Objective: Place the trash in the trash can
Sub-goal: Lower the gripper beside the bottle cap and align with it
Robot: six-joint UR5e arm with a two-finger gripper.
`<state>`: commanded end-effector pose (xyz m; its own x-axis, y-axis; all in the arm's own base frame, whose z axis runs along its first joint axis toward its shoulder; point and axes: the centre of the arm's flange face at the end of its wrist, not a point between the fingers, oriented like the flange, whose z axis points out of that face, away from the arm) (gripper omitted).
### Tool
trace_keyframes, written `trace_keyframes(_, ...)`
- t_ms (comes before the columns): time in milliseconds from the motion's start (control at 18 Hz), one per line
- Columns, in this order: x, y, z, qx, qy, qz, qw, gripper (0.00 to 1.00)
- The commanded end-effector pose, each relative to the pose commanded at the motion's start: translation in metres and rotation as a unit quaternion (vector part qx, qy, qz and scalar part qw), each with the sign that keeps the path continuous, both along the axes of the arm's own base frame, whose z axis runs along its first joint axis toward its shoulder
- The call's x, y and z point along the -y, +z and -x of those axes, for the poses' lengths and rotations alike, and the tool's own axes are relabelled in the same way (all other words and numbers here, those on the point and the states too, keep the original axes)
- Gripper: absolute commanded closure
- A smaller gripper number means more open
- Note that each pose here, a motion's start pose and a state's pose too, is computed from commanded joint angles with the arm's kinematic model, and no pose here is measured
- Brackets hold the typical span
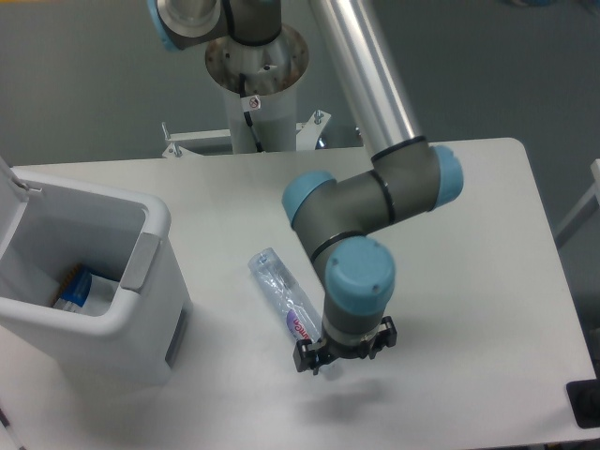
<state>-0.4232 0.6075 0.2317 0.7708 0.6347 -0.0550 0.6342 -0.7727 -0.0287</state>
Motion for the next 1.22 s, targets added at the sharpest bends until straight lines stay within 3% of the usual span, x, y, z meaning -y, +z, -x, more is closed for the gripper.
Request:
trace_keyframes(389,-0.008,-0.021,-0.011,-0.016,0.005,0.037,0.9992,0.0)
trace_keyframes(611,-0.008,-0.023,-0.011,-0.016,0.006,0.039,0.9991,0.09)
trace_keyframes(722,-0.009,-0.026,-0.013,-0.015,0.01,0.04,0.999,0.2)
trace_keyframes(1222,-0.012,-0.037,-0.016,-0.029,0.009,0.062,0.9976,0.24)
